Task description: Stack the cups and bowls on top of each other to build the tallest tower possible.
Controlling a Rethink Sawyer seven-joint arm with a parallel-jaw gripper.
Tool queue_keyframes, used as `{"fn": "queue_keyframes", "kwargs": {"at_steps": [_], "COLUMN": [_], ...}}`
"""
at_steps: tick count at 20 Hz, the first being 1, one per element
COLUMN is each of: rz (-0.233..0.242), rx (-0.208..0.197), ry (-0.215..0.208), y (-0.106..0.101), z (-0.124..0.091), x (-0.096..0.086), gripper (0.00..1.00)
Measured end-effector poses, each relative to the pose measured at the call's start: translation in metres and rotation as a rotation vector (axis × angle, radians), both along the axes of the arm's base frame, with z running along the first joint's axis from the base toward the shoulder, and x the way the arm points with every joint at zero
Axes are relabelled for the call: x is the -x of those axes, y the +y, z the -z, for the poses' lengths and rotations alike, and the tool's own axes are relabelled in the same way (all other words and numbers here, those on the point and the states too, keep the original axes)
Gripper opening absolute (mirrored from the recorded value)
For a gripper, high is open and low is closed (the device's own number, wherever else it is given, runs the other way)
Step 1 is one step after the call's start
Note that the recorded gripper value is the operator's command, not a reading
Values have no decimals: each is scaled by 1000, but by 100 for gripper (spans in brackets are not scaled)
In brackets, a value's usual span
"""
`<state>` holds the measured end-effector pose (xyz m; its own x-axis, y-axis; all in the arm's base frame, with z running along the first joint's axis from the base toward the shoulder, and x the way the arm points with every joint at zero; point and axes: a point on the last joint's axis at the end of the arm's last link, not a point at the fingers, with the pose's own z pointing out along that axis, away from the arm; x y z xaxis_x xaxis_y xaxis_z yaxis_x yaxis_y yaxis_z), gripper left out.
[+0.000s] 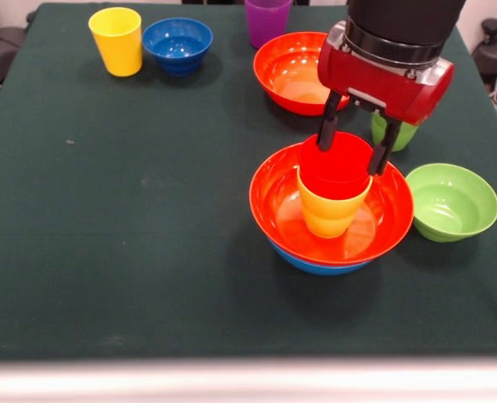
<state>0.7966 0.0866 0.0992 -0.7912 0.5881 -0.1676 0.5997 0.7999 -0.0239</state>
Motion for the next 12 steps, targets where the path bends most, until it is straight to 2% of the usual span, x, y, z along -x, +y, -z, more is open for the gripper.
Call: {"fn": "queue_keyframes", "kwargs": {"at_steps": [7,12], "rz": [-2,-12], "rx": [0,0], "ry": [-7,-4], "y": [1,10], "z": [-5,-5], "x": [-1,0], "gripper": [100,100]}}
